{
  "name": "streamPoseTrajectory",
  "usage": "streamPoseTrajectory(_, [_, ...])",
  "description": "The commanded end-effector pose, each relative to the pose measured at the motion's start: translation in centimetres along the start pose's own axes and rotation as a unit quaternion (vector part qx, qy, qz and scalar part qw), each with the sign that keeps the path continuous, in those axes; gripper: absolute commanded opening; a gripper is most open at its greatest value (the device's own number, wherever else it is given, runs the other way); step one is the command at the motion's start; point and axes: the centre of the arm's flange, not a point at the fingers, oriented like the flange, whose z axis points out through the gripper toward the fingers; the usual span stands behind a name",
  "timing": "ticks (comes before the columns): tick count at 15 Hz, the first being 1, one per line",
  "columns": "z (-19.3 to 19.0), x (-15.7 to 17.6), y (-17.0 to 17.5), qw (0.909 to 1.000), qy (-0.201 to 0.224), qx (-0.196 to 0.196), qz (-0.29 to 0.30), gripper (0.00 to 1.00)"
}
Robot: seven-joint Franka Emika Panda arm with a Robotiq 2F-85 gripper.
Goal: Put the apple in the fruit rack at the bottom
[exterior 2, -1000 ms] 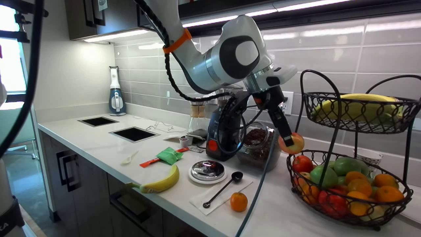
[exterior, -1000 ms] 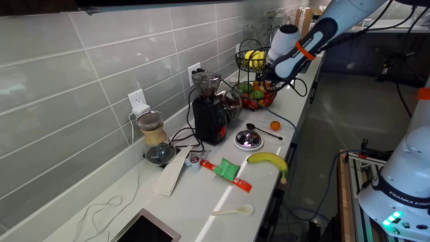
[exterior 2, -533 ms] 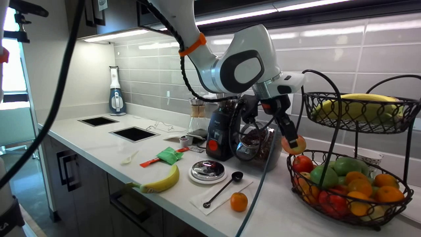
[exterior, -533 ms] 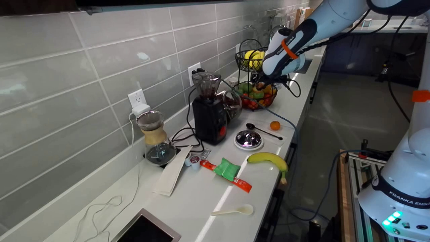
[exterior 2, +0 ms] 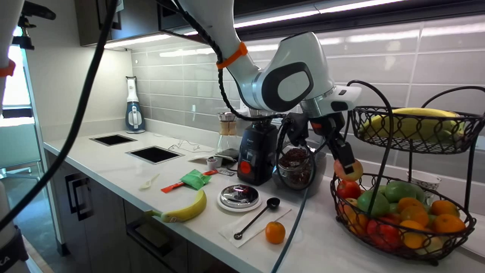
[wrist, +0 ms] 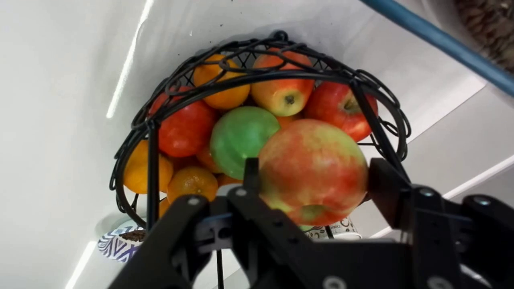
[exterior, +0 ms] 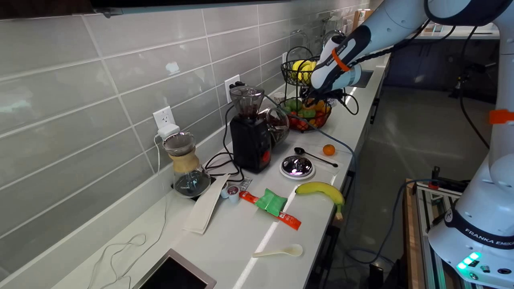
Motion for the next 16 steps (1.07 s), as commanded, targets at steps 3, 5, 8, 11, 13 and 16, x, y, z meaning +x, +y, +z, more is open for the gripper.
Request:
streamPoseTrajectory(3, [1.8,-0.8,0.3,0.9996,-0.008,-0.019,-0.019,0.43])
streamPoseTrajectory(5, [2.4,-0.9,0.6,0.9996,-0.010,-0.019,-0.020,0.43])
streamPoseTrajectory(8, [2.9,-0.7,0.8,0.9996,-0.012,-0.014,-0.020,0.43])
streamPoseTrajectory(11, [3.4,-0.8,1.0,0.9996,-0.016,-0.011,-0.022,0.43])
streamPoseTrajectory(13, [3.8,-0.9,1.1,0.9995,-0.014,-0.012,-0.025,0.43])
streamPoseTrajectory(16, [4.4,-0.9,1.3,0.9996,-0.003,-0.013,-0.026,0.43])
